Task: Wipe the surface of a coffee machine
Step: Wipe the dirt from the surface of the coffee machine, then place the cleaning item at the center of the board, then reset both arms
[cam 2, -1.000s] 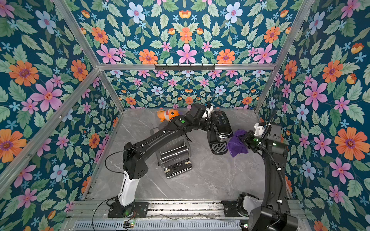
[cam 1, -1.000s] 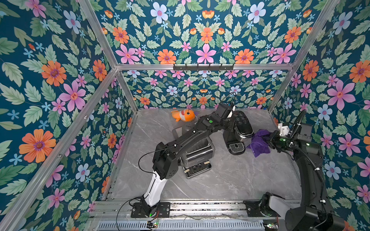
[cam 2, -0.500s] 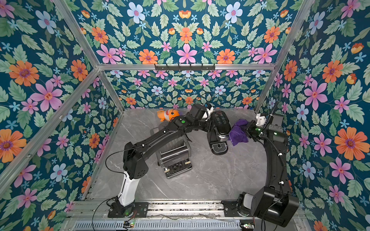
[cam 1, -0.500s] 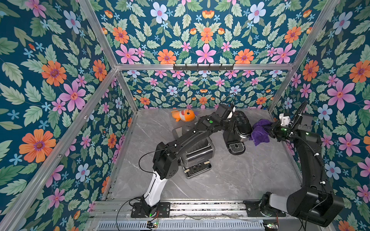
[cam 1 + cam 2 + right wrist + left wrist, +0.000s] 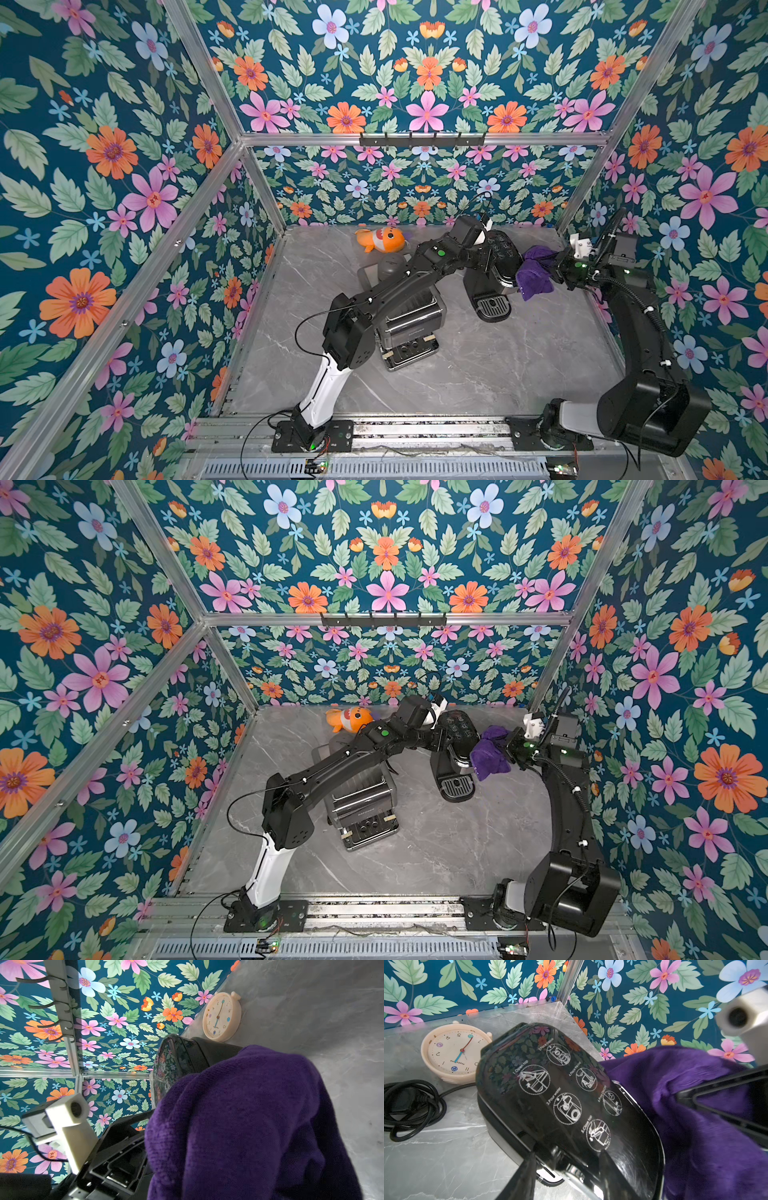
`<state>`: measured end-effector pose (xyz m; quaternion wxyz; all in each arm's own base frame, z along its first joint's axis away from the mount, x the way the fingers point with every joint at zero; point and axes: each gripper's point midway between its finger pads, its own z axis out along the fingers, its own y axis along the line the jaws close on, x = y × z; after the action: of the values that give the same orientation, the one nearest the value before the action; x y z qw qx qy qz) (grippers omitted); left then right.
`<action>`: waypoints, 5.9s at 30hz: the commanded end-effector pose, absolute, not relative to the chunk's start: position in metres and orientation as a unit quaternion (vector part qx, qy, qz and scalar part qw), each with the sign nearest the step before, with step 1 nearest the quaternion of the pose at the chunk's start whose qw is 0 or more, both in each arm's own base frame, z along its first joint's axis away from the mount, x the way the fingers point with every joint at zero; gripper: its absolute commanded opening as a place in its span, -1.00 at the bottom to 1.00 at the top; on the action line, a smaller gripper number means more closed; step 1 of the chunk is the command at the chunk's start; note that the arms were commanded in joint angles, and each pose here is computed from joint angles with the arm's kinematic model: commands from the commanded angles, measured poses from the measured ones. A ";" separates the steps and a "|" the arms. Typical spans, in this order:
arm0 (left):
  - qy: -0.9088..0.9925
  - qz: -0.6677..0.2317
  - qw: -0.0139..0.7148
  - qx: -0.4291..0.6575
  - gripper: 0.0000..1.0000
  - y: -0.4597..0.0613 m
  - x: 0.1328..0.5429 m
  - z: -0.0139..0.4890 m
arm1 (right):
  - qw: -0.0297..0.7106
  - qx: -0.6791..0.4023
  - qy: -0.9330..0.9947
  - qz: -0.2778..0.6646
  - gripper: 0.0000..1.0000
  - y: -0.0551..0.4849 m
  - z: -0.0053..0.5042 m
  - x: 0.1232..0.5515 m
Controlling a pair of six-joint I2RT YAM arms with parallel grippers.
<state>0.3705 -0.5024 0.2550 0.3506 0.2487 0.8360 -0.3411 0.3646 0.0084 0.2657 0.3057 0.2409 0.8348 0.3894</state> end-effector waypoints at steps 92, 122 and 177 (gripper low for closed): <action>0.814 -0.311 0.455 0.185 -0.01 -0.358 0.317 0.361 | 0.236 0.051 0.931 0.274 -1.00 0.148 0.241 0.286; 0.833 -0.104 0.538 -0.077 0.02 -0.114 0.243 0.319 | 0.202 0.079 0.957 0.194 -1.00 0.127 0.145 0.212; 0.717 0.200 0.599 -0.296 0.05 0.081 0.312 0.157 | 0.472 0.324 0.816 -0.085 0.99 -0.116 0.158 0.281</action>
<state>0.3151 0.0678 0.1407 0.5621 -0.2986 0.7561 0.1524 0.2616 -0.0974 0.1415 0.3933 0.3461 0.8506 -0.0444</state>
